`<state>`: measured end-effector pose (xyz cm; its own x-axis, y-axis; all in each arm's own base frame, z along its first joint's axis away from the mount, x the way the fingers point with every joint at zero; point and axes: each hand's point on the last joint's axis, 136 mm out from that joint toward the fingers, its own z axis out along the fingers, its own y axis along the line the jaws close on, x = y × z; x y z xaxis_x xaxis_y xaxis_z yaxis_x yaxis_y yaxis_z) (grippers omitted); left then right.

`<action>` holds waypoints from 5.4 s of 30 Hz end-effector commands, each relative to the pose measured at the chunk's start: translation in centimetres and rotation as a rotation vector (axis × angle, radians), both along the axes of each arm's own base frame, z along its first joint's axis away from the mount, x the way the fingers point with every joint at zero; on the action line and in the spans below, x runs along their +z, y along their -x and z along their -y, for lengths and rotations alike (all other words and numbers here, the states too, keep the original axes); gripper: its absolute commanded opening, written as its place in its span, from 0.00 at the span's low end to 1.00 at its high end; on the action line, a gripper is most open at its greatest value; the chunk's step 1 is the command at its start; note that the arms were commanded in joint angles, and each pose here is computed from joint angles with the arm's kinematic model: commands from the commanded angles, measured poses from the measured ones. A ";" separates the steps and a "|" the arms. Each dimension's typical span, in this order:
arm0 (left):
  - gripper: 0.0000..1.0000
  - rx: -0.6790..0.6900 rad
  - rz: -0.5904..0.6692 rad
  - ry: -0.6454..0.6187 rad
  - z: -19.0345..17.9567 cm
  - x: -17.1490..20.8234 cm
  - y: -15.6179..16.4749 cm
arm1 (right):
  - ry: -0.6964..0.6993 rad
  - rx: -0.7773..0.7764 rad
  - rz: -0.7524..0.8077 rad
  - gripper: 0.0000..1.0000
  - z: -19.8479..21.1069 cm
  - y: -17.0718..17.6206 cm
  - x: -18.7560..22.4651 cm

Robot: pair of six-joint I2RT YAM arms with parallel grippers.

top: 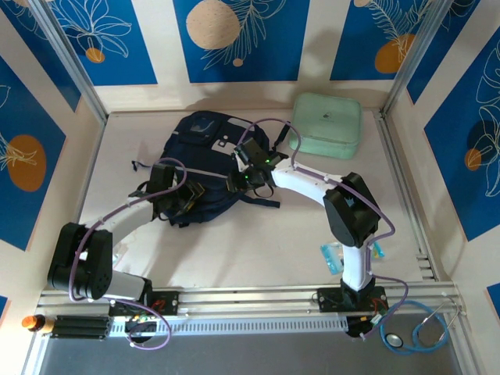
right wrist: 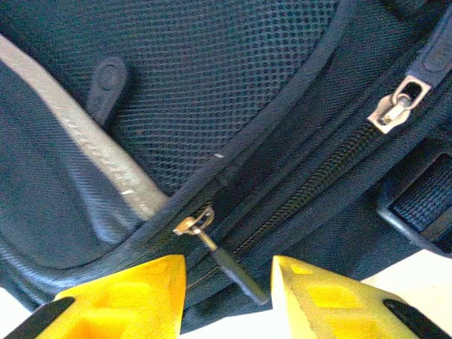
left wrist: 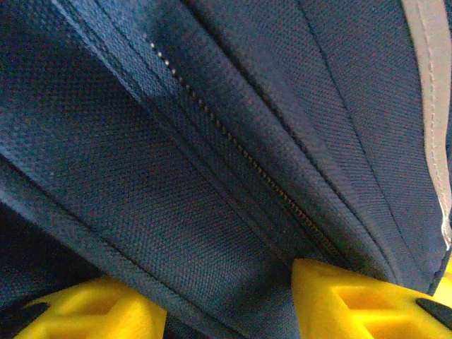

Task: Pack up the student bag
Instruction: Unzip the student bag at the top-center of the table.

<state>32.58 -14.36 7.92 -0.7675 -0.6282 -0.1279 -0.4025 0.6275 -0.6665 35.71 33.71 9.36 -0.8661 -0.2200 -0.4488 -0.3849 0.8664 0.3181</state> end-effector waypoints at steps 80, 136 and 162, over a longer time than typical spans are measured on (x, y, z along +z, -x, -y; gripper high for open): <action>0.44 -0.522 0.150 -0.448 7.1 3.7 0.6 | -0.423 -0.261 -0.097 0.82 2.9 0.8 7.0; 0.00 -0.831 0.260 -0.292 13.1 4.6 3.2 | -0.354 -0.524 -0.412 0.07 3.9 -0.4 3.5; 0.00 -0.770 0.184 -0.356 5.6 5.2 3.4 | -0.267 -0.520 -0.244 0.23 9.1 -4.8 4.0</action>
